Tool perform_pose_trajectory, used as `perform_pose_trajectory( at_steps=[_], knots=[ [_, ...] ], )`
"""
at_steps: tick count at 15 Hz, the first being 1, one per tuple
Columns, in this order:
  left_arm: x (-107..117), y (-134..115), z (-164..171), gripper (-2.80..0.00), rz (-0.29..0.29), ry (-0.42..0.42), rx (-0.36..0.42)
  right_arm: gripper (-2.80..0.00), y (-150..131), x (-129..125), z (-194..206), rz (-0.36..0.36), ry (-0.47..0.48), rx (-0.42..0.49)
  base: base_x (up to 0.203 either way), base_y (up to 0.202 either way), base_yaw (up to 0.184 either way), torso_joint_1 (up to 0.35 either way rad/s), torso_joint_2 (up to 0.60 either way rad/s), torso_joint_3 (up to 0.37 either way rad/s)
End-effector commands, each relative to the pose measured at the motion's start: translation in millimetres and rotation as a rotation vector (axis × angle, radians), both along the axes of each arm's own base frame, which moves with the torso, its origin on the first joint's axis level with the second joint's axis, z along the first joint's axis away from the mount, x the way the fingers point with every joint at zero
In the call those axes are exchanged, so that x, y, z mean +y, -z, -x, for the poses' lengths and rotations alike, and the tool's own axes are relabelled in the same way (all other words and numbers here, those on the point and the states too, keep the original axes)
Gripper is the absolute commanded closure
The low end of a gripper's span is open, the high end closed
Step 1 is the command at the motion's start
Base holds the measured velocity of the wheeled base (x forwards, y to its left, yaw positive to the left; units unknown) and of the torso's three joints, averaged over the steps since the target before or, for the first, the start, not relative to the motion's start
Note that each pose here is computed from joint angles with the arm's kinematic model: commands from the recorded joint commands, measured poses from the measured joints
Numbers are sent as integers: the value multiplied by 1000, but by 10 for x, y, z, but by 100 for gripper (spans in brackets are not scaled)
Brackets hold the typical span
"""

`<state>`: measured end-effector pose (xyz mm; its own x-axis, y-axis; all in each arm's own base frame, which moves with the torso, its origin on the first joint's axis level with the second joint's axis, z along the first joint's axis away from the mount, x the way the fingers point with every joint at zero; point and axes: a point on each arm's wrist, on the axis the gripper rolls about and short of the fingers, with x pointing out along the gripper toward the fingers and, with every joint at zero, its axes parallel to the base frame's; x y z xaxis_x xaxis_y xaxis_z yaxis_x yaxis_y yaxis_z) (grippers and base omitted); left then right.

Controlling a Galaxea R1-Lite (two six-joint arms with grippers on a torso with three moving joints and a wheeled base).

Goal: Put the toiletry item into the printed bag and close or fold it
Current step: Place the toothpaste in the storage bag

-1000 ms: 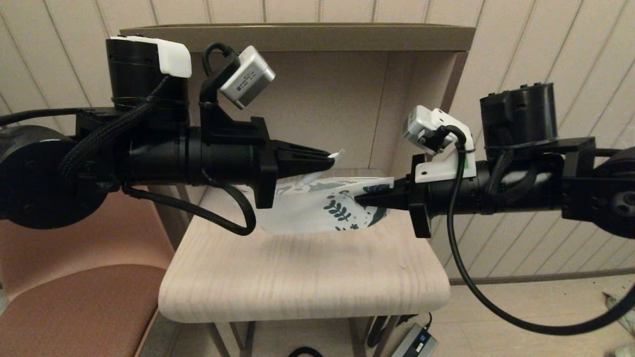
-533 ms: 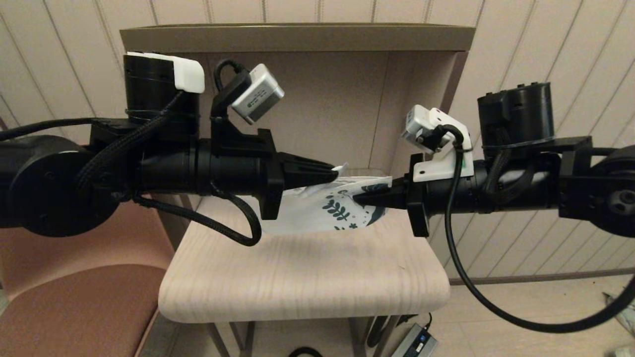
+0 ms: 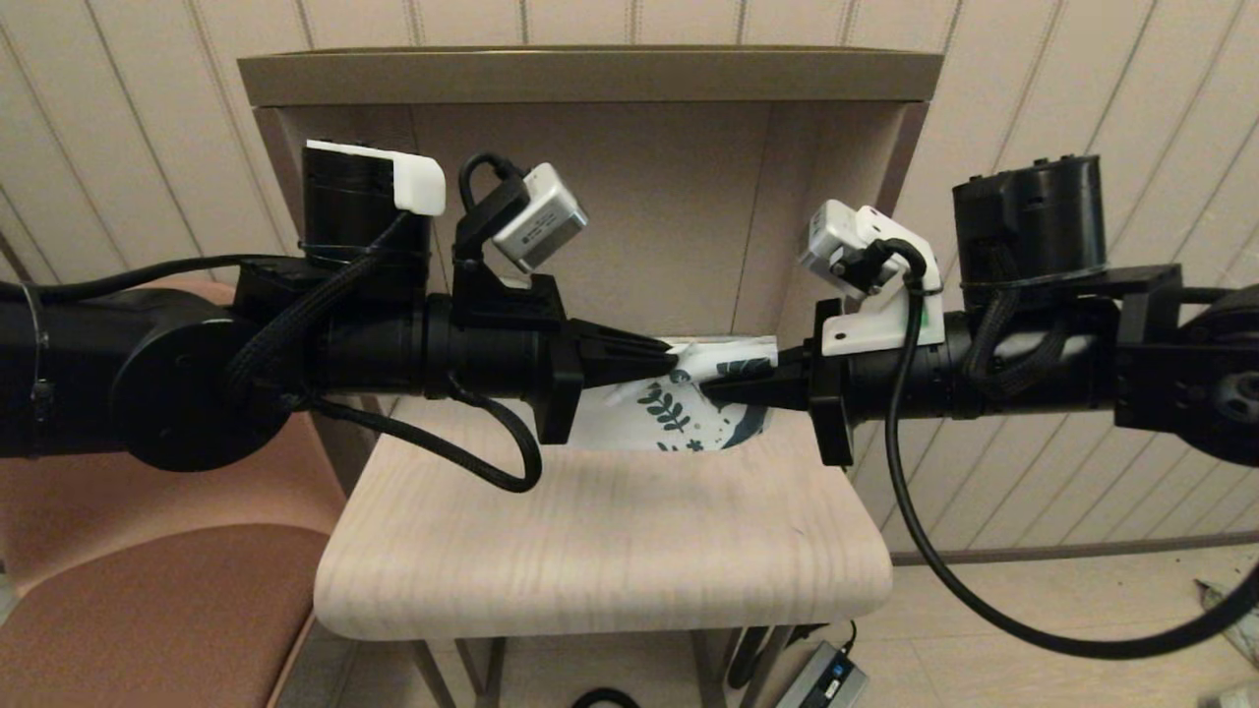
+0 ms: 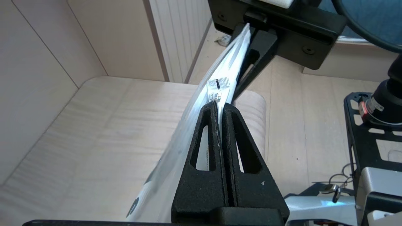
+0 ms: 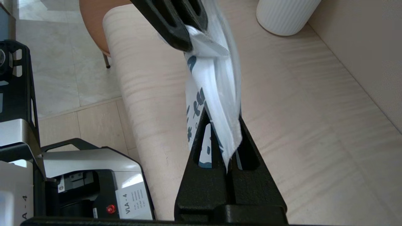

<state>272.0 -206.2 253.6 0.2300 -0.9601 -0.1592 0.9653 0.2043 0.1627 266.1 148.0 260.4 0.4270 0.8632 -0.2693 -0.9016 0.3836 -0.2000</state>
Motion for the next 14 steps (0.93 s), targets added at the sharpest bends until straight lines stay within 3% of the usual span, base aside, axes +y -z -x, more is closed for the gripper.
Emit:
perform_pose_trajectory(
  at_steps=[1, 5, 7, 9, 12, 14],
  knots=[
    [0, -18, 0, 0, 4, 4, -6, 0, 0, 5, 4, -1, -7, -3, 0, 0, 0, 0, 0, 0],
    [79, -232, 101, 0, 37, 2, -58, 0, 27, 11, 17, 3, -12, 6, 0, 0, 0, 0, 0, 0],
    [138, -291, 114, 0, 26, -1, -148, 0, 35, 13, 20, 4, -15, 10, 0, 0, 0, 0, 0, 0],
    [160, -314, 119, 0, -27, 13, -223, 0, 40, 15, 16, 5, -15, 12, 0, 0, 0, 0, 0, 0],
    [193, -309, 165, 0, -162, 66, -271, 0, 44, 17, 14, 4, -22, 14, 0, 0, 0, 0, 0, 0],
    [185, -262, 154, 0, -197, 84, -292, 0, 45, 19, 10, 4, -22, 14, 0, 0, 0, 0, 0, 0]
  ],
)
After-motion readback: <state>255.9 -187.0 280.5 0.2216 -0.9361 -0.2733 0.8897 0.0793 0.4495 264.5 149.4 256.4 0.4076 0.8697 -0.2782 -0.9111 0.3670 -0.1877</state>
